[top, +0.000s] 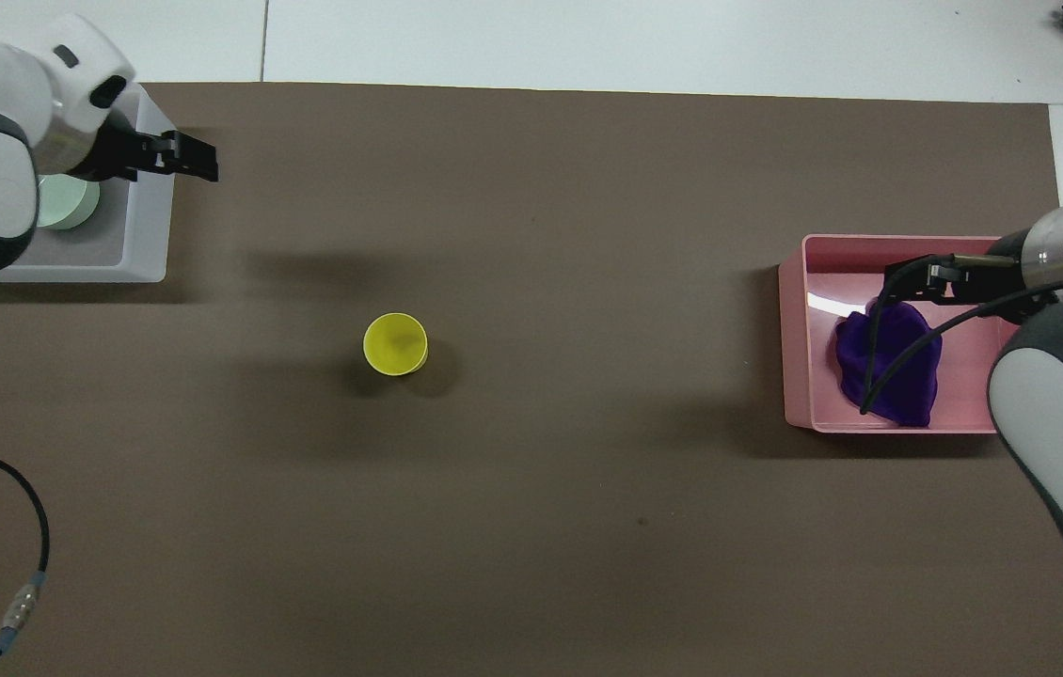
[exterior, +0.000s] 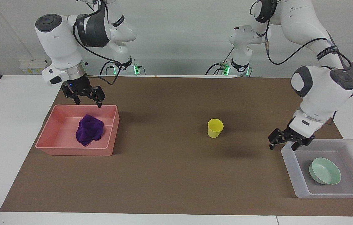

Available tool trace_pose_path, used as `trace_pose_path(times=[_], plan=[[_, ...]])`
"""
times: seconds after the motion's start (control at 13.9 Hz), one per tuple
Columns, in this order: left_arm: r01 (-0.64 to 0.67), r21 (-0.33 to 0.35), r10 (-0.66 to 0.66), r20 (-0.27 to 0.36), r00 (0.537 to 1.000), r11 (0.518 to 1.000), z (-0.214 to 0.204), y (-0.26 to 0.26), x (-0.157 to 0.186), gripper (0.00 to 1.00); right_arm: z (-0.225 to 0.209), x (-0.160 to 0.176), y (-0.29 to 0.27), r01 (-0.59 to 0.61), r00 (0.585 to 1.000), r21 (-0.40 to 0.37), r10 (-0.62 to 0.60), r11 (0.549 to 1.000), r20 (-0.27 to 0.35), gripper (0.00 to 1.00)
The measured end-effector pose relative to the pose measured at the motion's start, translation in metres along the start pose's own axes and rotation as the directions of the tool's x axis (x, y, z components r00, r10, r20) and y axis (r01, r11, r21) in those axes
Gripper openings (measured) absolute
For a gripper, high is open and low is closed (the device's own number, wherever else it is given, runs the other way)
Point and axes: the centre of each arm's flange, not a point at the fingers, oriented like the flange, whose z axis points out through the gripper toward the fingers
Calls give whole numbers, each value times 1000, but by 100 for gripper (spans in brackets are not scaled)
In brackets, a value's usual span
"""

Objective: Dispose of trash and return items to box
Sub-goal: 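Reach the left gripper to the yellow cup and grasp its rim, then lift the yellow cup with the left gripper and carry it into the clear box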

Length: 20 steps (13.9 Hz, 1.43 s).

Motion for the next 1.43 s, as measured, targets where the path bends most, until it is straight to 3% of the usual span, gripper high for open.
trace_pose_path(times=[0.22,0.5,0.86,1.0,1.08,1.15,1.43], plan=[[-25,7,24,94,995,1000,36,73,-46,100,-38,-2,10,5,1000,-4,-5,1000,18,100],[-25,11,24,82,996,1000,75,147,-107,100,-70,-6,31,31,999,-7,-31,999,40,100],[-21,26,18,95,995,999,88,144,-135,100,-94,-15,55,89,995,-3,-89,996,50,100],[-17,15,17,49,999,1000,93,142,-138,100,-92,-16,54,94,994,-3,-93,996,53,100],[-16,6,16,14,1000,1000,99,141,-141,92,-90,-17,52,97,994,-2,-97,995,58,100],[-15,1,15,-6,1000,1000,105,139,-144,77,-89,-18,51,98,993,-2,-98,995,61,100],[-19,-5,19,-26,999,1000,115,139,-152,30,-85,-19,47,110,992,-1,-109,994,69,100]])
